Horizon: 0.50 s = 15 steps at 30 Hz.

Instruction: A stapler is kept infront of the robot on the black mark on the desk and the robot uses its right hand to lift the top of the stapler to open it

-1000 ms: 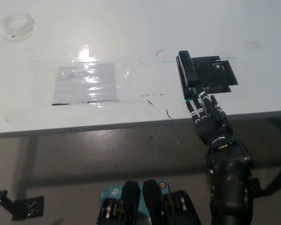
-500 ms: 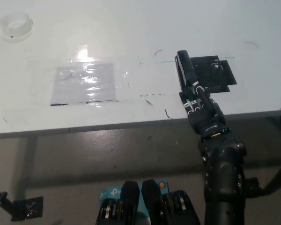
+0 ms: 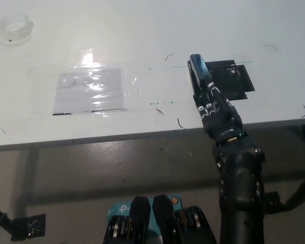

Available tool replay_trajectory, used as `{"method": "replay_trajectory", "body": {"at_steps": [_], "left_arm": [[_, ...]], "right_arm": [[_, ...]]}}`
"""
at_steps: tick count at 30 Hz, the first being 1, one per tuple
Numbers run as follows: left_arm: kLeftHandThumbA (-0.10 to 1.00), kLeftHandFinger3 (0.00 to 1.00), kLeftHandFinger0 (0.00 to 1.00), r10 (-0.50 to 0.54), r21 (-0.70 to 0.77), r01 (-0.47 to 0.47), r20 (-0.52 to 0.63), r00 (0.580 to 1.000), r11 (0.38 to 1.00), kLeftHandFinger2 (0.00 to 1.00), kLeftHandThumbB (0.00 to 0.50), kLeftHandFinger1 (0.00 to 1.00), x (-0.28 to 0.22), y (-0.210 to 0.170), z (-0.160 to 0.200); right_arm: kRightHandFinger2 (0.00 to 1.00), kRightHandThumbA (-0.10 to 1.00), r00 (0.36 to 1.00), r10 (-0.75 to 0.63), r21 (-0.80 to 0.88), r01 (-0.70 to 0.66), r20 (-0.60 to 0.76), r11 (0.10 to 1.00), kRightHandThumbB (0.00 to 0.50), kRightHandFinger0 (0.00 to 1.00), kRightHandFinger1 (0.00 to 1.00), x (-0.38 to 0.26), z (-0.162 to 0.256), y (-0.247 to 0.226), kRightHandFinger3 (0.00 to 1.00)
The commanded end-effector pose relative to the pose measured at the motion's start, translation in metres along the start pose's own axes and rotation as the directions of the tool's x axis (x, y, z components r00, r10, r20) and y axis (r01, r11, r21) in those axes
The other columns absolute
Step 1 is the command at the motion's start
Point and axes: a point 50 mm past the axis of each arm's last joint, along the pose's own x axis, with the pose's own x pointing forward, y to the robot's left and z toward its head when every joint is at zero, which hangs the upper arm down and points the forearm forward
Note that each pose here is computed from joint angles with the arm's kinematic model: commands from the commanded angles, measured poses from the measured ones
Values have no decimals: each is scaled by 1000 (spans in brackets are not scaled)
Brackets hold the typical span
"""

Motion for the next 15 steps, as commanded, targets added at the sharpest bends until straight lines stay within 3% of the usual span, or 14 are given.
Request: {"method": "replay_trajectory", "body": {"at_steps": [1, 4, 7, 12, 13, 15], "left_arm": [[1000, 788, 437, 0, 3, -1, 49, 999, 1000, 683, 119, 543, -3, 7, 7], [1000, 805, 435, 7, 10, -8, 46, 999, 1000, 694, 96, 552, -4, 6, 6], [1000, 809, 436, -1, 4, 0, 44, 999, 1000, 707, 121, 558, -5, 9, 2], [1000, 801, 439, -1, 0, 1, 38, 999, 1000, 683, 126, 546, -7, 8, 2], [1000, 814, 443, -1, 7, 1, 37, 999, 1000, 697, 141, 553, -7, 8, 3], [1000, 815, 451, -1, 10, 1, 41, 999, 1000, 698, 126, 561, -6, 7, 5]], "right_arm": [[784, 1000, 982, 185, 9, -185, 29, 983, 0, 589, 678, -7, 10, 85, 963], [716, 1000, 969, 244, -18, -244, 46, 970, 0, 570, 641, -9, 18, 115, 921], [682, 1000, 961, 268, -32, -266, 63, 963, 0, 506, 613, -11, 21, 139, 889], [701, 993, 951, 300, -32, -299, 71, 954, 11, 517, 626, -16, 27, 170, 880], [645, 976, 948, 310, -36, -308, 73, 951, 27, 508, 591, -17, 31, 184, 849], [628, 972, 946, 312, -58, -307, 86, 950, 23, 495, 569, -16, 31, 191, 810]]}}
